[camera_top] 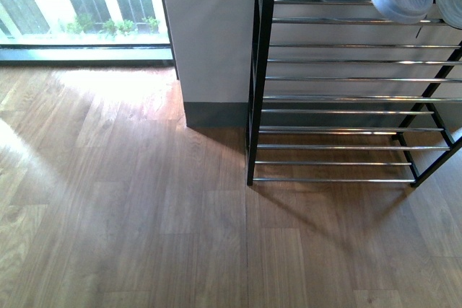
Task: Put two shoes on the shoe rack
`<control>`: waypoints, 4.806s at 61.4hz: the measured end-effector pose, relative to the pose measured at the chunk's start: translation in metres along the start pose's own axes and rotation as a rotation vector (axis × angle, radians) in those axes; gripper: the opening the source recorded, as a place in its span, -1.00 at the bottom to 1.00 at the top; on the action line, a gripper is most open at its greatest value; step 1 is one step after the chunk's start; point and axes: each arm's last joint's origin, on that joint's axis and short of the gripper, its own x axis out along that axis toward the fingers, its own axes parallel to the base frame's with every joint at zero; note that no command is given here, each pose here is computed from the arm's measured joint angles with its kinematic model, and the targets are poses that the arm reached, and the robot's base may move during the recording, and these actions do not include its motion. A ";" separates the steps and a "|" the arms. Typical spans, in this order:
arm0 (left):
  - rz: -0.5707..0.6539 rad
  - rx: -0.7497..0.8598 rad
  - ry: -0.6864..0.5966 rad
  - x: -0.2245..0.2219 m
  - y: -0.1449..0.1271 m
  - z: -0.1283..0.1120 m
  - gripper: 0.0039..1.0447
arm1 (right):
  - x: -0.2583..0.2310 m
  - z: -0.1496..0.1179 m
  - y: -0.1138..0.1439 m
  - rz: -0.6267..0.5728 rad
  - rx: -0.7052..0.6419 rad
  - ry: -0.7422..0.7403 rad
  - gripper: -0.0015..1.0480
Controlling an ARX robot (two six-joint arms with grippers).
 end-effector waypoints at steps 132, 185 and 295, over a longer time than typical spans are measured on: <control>-0.001 0.000 0.000 0.000 0.000 0.000 -0.97 | -0.241 -0.187 -0.072 -0.095 0.136 -0.497 -0.97; 0.000 0.000 0.000 0.000 0.000 0.000 -0.97 | -0.291 -0.222 -0.063 -0.097 0.135 -0.522 -0.97; 0.006 -0.003 0.000 0.000 0.001 0.000 -0.97 | -0.320 -0.240 -0.059 -0.096 0.135 -0.524 0.85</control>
